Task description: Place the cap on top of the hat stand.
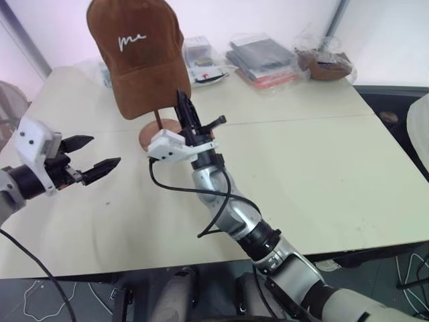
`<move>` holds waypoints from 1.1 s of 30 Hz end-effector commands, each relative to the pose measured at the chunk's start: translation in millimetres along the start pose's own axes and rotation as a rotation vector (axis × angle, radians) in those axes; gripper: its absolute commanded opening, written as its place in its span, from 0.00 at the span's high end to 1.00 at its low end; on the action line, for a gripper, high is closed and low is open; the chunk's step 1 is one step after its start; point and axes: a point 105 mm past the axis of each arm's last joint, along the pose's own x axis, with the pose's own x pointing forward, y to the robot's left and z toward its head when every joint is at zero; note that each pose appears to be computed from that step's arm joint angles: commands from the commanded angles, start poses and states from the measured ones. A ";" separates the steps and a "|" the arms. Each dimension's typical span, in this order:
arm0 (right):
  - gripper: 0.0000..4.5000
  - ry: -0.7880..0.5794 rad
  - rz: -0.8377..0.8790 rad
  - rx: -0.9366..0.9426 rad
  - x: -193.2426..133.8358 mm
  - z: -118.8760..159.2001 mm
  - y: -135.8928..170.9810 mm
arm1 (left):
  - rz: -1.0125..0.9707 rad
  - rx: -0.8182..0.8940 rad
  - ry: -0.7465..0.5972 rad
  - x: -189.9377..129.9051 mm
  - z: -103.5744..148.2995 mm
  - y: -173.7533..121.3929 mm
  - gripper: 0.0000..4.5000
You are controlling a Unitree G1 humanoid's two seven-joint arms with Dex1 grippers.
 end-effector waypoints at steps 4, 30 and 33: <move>0.99 0.062 -0.139 0.014 4.6 11.5 -11.2 | 0.026 0.046 -0.003 -9.3 12.1 1.3 0.00; 0.57 -0.061 -0.096 0.214 -4.0 44.2 5.4 | 0.049 0.042 0.012 -13.9 13.2 2.0 0.00; 0.26 -0.094 -0.033 0.239 -7.1 49.8 13.1 | 0.050 0.041 0.008 -13.1 12.6 1.6 0.00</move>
